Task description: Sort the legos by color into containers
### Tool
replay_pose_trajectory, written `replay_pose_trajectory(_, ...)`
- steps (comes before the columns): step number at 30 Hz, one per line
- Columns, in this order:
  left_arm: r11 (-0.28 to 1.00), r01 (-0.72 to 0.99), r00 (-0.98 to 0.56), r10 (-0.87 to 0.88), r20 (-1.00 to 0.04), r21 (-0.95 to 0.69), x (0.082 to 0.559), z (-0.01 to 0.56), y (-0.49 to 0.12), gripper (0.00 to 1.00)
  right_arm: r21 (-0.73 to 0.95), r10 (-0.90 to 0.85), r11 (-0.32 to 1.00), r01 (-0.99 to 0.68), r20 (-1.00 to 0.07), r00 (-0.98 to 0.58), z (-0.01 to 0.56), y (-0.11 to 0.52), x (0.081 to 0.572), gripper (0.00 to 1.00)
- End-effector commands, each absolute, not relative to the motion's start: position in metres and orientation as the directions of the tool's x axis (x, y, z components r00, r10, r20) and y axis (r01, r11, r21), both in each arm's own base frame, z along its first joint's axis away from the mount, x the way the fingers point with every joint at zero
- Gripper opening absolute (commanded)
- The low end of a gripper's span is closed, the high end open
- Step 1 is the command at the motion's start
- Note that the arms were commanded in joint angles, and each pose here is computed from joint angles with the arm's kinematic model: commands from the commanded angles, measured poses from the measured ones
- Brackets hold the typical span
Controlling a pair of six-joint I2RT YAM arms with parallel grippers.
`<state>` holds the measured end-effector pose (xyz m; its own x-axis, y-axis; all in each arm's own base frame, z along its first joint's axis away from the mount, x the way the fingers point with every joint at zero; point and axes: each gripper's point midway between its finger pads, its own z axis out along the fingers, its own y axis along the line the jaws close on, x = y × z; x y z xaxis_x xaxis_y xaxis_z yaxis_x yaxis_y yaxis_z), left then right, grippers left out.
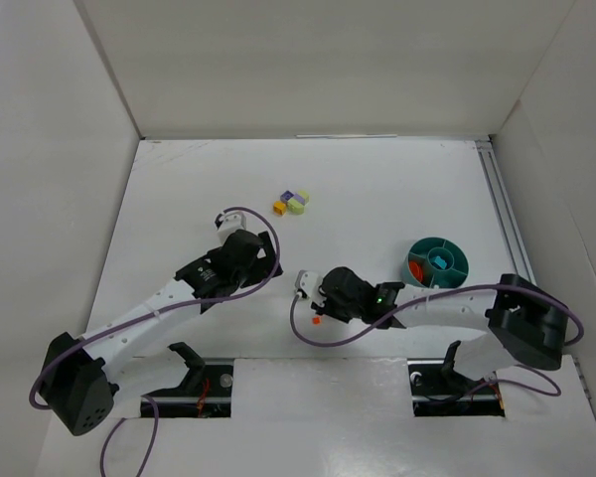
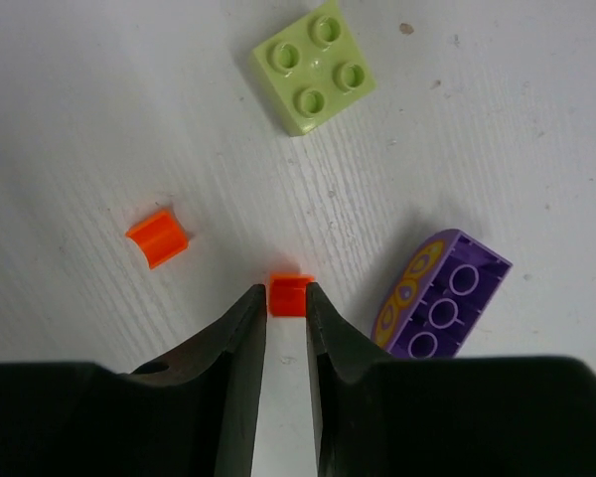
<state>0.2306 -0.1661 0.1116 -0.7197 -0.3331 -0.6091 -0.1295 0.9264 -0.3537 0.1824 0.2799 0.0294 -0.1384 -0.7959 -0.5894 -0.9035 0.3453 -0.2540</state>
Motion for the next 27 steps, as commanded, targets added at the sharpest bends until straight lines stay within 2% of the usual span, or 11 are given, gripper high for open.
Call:
replay_pose_trajectory(1,0.913,-0.116,-0.689,-0.358,-0.63,-0.392,0.24,0.13,-0.172,1.0,-0.268,-0.744,0.395,-0.879,-0.654,-0.135,0.057,0.284,0.19,0.28)
replay_pose_trajectory(11,0.917,-0.08,-0.704,-0.33,-0.629,-0.392,0.24,0.129,-0.178,1.0,-0.307,-0.69,0.442,-0.843,-0.717,-0.1,0.096,0.273,0.207,0.23)
replay_pose_trajectory(18,0.918,-0.069,-0.709,-0.32,-0.628,-0.39,0.241,0.128,-0.18,1.0,-0.276,-0.767,0.331,-0.902,-0.635,-0.087,0.058,0.281,0.197,0.37)
replay_pose_trajectory(20,0.92,-0.072,-0.713,-0.316,-0.625,-0.384,0.241,0.125,-0.18,1.0,-0.275,-0.77,0.33,-0.903,-0.632,-0.089,0.055,0.284,0.199,0.38)
replay_pose_trajectory(21,0.92,-0.072,-0.713,-0.316,-0.625,-0.384,0.241,0.125,-0.18,1.0,-0.273,-0.776,0.327,-0.905,-0.624,-0.092,0.052,0.284,0.199,0.43)
replay_pose_trajectory(24,0.923,-0.074,-0.718,-0.313,-0.622,-0.378,0.241,0.123,-0.18,1.0,-0.278,-0.784,0.329,-0.903,-0.613,-0.097,0.047,0.286,0.202,0.48)
replay_pose_trajectory(27,0.923,-0.074,-0.718,-0.313,-0.622,-0.378,0.241,0.123,-0.18,1.0,-0.285,-0.796,0.332,-0.899,-0.596,-0.105,0.041,0.285,0.205,0.49)
